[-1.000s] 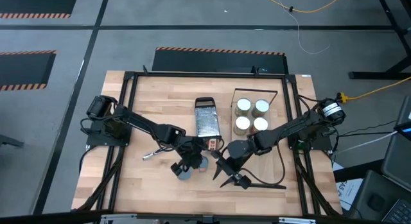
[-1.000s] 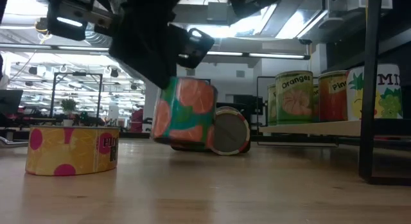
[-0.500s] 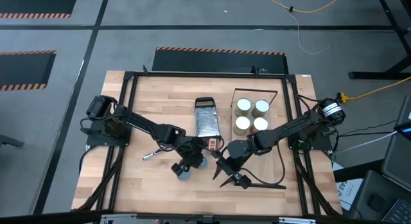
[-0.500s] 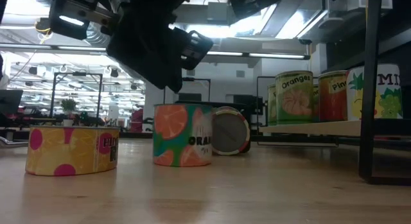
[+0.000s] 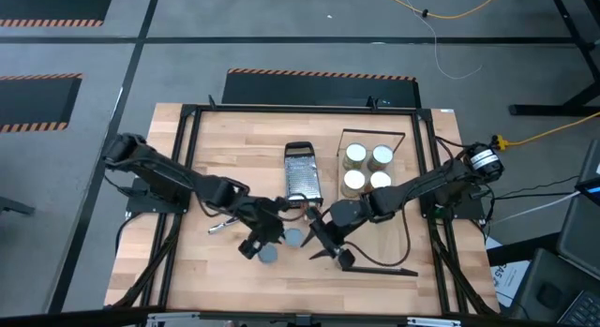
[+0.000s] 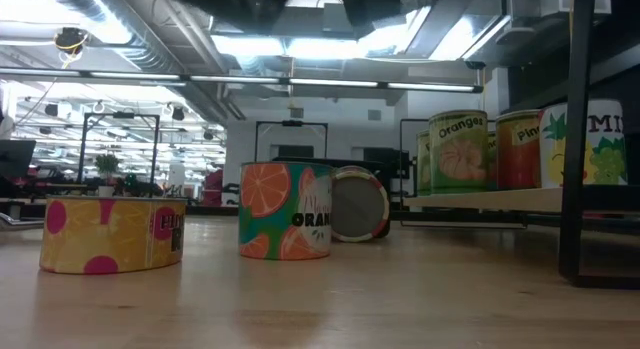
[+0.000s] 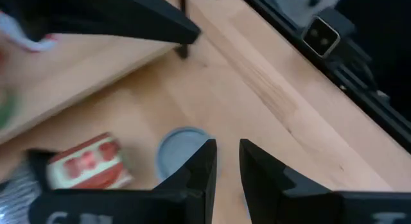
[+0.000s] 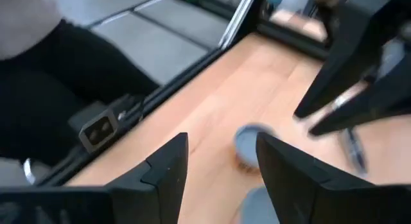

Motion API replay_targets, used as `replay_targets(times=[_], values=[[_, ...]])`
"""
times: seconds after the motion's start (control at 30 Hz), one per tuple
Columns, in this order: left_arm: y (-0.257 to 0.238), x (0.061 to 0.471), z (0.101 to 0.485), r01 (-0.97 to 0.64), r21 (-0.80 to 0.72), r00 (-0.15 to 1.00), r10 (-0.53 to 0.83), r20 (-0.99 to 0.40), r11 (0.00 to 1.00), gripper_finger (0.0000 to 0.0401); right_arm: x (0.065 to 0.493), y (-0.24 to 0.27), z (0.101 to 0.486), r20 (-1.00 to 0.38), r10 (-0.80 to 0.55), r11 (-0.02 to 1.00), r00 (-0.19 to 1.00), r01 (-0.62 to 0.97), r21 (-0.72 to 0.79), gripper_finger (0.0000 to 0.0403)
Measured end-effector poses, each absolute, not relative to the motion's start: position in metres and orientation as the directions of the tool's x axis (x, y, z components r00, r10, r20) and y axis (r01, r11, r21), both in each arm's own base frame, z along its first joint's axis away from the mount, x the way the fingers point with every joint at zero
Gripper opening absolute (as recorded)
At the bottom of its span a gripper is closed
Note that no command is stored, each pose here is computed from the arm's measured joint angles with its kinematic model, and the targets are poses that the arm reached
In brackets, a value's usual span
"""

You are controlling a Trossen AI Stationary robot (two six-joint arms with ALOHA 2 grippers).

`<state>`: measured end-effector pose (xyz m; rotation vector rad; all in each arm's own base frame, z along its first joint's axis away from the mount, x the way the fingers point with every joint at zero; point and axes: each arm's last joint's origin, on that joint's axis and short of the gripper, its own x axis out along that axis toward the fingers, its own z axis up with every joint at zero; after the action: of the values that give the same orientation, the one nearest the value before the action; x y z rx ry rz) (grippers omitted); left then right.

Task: Pick and place cans onto a shelf
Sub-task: Put the small canned oranges on the shelf

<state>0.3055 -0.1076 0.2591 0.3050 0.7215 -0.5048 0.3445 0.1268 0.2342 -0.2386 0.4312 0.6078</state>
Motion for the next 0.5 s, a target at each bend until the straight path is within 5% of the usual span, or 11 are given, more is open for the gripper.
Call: replay_targets(times=[0.27,0.5], values=[[-0.109,0.277,0.287,0.452,0.159,0.697,-0.236,-0.677,0.878,0.006,0.36,0.107,0.268,-0.506,0.423,0.807,0.752,-0.566,-0.166,0.0188],[-0.113,0.27,0.291,0.435,0.171,0.704,-0.215,-0.677,0.884,0.006,0.358,0.099,0.254,-0.573,0.393,0.762,0.72,-0.603,-0.235,0.0188]])
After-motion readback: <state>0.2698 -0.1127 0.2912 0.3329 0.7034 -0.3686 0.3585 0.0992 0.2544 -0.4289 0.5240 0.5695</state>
